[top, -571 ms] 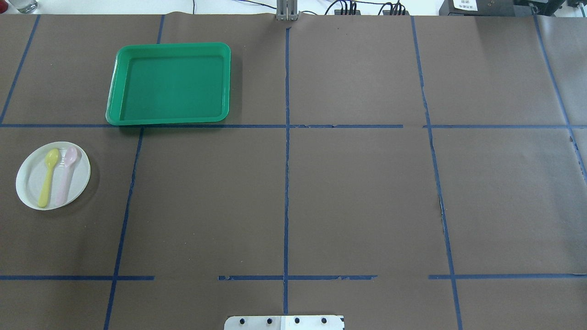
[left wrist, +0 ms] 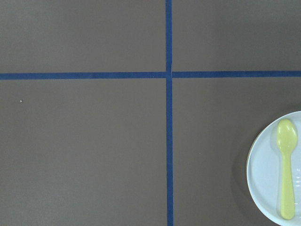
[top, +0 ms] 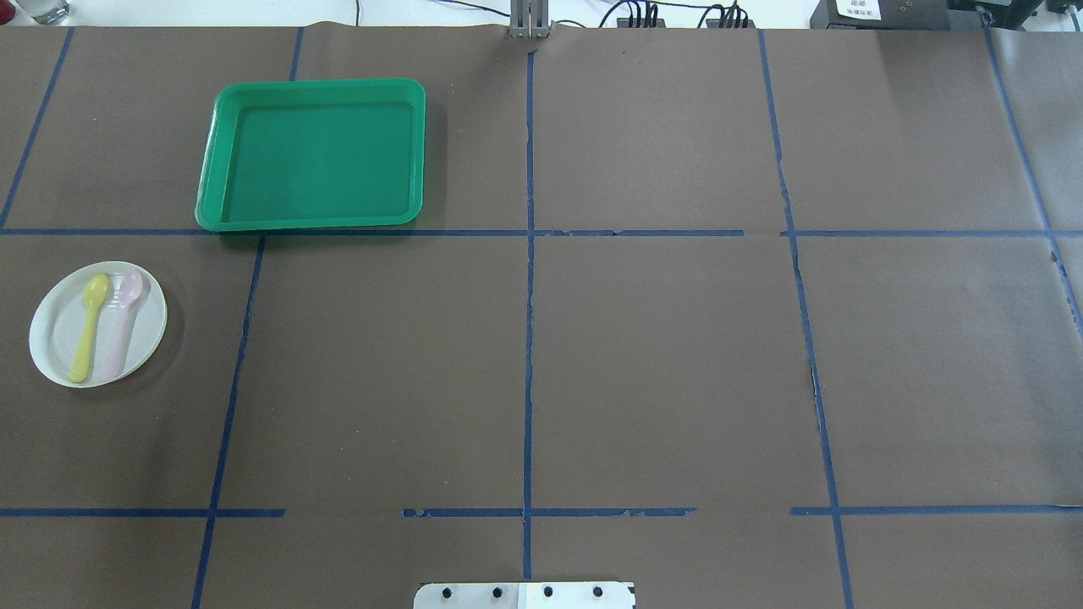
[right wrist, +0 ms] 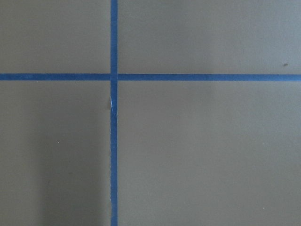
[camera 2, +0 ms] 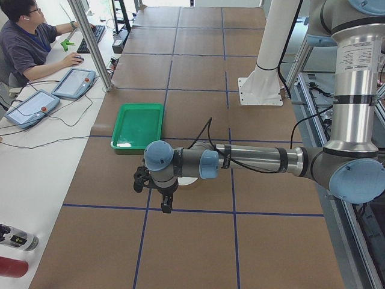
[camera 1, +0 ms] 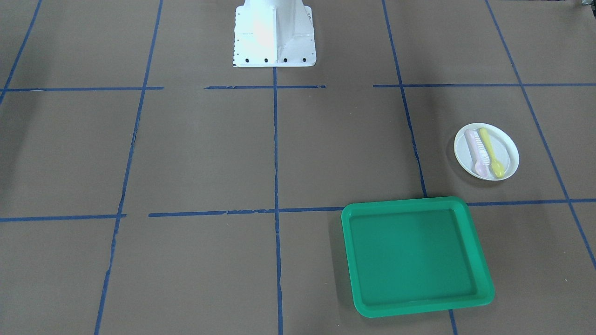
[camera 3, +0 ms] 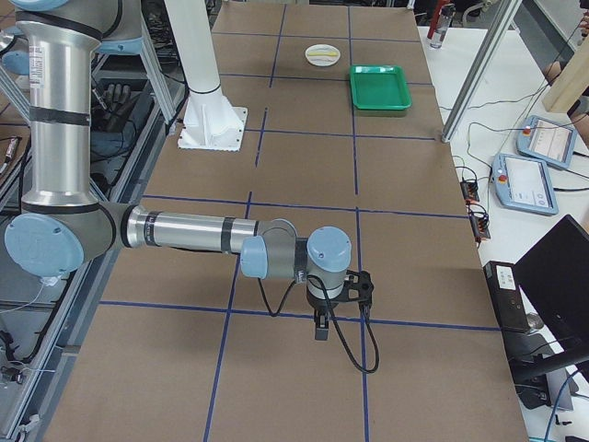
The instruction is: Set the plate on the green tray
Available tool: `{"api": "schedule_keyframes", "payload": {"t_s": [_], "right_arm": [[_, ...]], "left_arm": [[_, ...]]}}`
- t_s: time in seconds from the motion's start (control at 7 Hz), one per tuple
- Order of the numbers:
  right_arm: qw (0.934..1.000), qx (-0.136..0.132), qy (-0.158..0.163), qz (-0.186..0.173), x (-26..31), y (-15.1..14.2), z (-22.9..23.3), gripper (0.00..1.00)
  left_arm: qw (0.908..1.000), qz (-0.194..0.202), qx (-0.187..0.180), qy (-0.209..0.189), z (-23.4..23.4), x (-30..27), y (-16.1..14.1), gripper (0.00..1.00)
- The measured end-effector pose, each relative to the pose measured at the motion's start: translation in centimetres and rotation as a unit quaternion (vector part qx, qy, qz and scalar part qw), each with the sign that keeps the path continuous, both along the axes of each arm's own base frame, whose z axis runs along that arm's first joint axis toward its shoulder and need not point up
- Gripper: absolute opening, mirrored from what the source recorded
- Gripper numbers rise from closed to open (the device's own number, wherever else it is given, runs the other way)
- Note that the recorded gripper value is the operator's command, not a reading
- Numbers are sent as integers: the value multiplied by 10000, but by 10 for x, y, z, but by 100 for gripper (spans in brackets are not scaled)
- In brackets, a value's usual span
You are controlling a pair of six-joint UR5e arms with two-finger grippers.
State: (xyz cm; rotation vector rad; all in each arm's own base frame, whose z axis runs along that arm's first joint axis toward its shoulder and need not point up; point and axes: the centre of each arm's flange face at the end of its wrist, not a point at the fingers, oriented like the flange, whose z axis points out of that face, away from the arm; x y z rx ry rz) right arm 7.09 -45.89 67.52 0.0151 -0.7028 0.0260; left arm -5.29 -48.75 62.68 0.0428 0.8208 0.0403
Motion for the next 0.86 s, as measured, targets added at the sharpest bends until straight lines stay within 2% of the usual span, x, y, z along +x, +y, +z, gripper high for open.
{"api": "schedule_keyframes", "payload": {"t_s": [0.29, 0.57, 0.86], "right_arm": [[10000, -7, 0, 0, 0, 0, 1, 100], [10000, -4, 0, 0, 0, 0, 0, 100], [10000, -3, 0, 0, 0, 0, 0, 100]], "left_arm": [[9999, -14, 148, 18, -12, 9, -9, 100], [9998, -179, 60, 93, -21, 53, -14, 100], [9998, -117, -42, 154, -17, 107, -9, 100]]}}
